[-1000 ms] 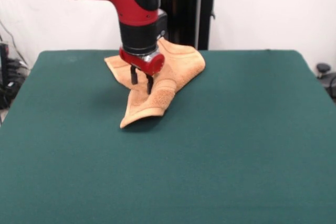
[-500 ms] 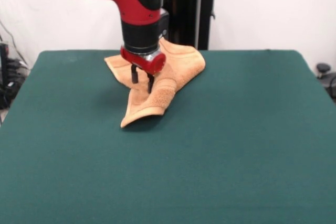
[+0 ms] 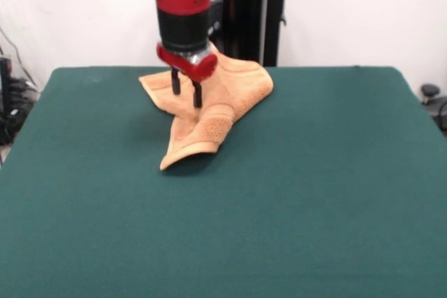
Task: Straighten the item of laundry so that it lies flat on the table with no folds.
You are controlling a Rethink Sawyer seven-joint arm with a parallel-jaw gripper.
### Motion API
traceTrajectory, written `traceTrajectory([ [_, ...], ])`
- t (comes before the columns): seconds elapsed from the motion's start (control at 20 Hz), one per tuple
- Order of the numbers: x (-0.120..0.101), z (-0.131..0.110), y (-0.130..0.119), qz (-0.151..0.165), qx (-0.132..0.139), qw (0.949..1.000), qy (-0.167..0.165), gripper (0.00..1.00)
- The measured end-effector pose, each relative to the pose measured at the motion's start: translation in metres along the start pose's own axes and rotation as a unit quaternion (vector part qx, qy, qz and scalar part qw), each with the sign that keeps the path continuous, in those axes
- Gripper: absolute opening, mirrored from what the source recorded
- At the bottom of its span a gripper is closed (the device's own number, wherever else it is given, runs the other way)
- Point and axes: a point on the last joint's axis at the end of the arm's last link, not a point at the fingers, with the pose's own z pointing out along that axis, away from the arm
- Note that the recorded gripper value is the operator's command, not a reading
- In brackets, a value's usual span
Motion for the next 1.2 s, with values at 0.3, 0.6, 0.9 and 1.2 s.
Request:
traceTrajectory([
  [0.3, 0.004, -0.037, -0.026, 0.028, 0.024, 0.9990, 0.026, 1.00],
  [0.6, 0.002, -0.051, -0.036, 0.037, 0.028, 0.9985, 0.027, 1.00],
  [0.9, 0.005, -0.046, -0.036, 0.036, 0.030, 0.9983, 0.033, 1.00],
  [1.2, 0.015, -0.032, -0.031, 0.029, 0.030, 0.9983, 0.042, 1.00],
])
